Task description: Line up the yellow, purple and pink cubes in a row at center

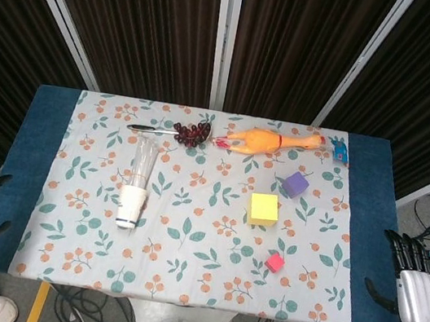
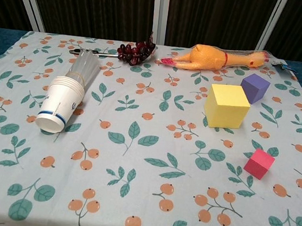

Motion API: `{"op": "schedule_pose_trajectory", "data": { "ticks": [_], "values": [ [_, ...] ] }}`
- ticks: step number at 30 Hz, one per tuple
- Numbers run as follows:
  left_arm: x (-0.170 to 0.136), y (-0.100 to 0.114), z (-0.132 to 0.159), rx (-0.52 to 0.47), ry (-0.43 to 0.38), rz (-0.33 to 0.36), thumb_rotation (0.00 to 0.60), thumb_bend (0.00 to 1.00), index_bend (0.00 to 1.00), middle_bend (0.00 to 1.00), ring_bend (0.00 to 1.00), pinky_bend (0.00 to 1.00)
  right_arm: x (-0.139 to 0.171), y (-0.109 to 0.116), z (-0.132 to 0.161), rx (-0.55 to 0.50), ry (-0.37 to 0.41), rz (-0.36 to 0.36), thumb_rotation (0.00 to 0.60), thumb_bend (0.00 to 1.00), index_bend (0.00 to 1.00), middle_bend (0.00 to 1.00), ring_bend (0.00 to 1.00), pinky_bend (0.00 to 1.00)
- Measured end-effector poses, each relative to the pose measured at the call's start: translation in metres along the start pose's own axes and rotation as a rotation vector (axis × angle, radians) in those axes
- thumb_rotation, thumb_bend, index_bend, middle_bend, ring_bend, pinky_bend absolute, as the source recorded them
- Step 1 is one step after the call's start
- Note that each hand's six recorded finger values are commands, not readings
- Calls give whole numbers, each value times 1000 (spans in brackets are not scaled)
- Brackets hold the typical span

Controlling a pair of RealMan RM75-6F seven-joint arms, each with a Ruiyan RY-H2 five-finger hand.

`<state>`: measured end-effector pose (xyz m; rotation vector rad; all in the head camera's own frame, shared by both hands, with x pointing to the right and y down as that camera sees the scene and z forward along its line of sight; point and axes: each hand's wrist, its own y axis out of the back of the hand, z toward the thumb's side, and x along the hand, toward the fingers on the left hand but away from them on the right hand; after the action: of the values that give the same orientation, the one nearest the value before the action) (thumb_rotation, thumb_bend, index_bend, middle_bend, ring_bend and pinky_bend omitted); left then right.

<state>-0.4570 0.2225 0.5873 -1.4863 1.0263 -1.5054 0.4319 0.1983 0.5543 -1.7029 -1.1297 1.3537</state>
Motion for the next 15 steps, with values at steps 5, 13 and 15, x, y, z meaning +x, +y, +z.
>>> {"op": "schedule_pose_trajectory", "data": {
  "ticks": [5, 13, 15],
  "values": [
    [1, -1, 1, 0, -9, -3, 600, 204, 232, 164, 104, 98, -26, -11, 22, 25, 56, 61, 600, 160, 46, 90, 0, 0],
    [2, -5, 0, -5, -8, -21, 600, 204, 231, 164, 104, 98, -87, -51, 69, 65, 130, 232, 600, 160, 46, 109, 0, 0],
    [3, -6, 0, -6, -8, -25, 600, 204, 231, 163, 104, 98, -103, -64, 83, 76, 144, 279, 600, 160, 48, 125, 0, 0]
  ]
}}
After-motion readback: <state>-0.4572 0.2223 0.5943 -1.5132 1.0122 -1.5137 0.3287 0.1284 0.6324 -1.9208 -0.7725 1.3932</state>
